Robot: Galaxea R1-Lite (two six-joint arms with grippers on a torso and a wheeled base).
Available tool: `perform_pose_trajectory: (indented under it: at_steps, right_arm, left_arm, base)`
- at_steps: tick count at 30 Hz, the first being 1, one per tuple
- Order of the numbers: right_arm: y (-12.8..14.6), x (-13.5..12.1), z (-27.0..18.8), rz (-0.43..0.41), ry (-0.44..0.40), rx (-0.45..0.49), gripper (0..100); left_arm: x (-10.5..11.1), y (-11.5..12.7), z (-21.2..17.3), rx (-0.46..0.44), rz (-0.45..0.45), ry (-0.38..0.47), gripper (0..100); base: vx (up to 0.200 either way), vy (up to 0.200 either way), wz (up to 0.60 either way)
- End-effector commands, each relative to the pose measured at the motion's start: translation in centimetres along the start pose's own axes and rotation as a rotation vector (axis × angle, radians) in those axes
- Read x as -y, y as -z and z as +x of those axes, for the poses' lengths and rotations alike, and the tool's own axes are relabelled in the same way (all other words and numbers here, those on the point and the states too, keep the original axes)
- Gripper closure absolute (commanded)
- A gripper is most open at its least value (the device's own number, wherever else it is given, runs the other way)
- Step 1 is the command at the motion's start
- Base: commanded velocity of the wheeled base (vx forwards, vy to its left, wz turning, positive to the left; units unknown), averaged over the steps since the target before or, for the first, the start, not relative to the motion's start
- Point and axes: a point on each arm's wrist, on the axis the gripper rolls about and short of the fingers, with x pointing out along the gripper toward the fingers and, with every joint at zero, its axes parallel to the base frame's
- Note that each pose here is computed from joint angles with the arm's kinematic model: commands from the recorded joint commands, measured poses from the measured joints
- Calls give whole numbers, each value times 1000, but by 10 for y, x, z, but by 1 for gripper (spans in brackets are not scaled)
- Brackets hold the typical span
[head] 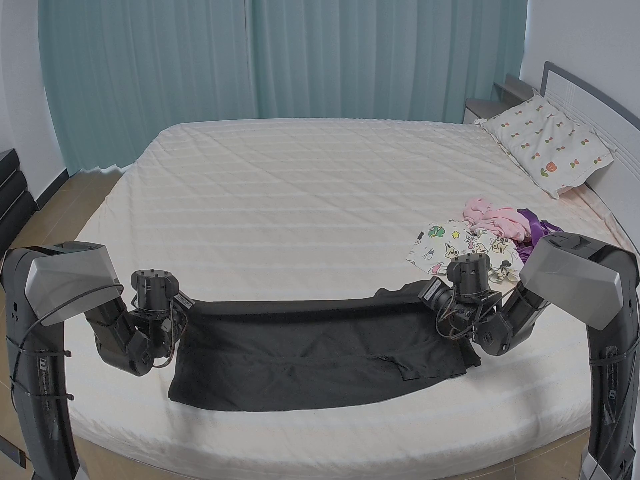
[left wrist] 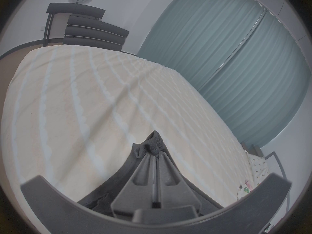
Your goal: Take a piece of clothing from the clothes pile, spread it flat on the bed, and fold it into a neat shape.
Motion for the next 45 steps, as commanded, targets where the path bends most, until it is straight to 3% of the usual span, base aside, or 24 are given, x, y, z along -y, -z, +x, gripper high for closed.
perform_pose_trajectory:
  at_steps: [1,9,17,23,24,25,30,40,45]
  right_arm:
    - [6,10,-9,-22,33,-32,100]
    - [29,27,-24,-48,94,-112,100]
    - [33,37,-29,-47,88,-104,100]
    - [34,40,-31,-43,85,-125,100]
    - [35,40,-31,-44,82,-130,0]
    - [35,40,-32,-42,81,-129,0]
    - [28,37,-40,-32,65,-112,0]
    - [0,31,-58,4,0,-54,0]
    - [-12,38,-55,22,3,-43,0]
  left_arm:
    - [-14,9,-2,-36,24,-44,100]
    - [-33,27,-1,-124,58,-87,100]
    - [-41,33,-8,-172,81,-107,100]
    - [-52,39,-17,-208,181,-131,100]
    - [-52,39,-18,-212,185,-133,100]
    - [-52,40,-19,-217,191,-134,0]
    - [-58,44,-28,-242,211,-153,0]
    - [-53,25,-56,-226,180,-131,0]
    - [-38,-2,-73,-212,49,-40,0]
  base:
    - [0,0,0]
    - [0,0,0]
    - [0,0,0]
    - [0,0,0]
    - [0,0,0]
    - [0,0,0]
    - [0,0,0]
    - [0,0,0]
    - [0,0,0]
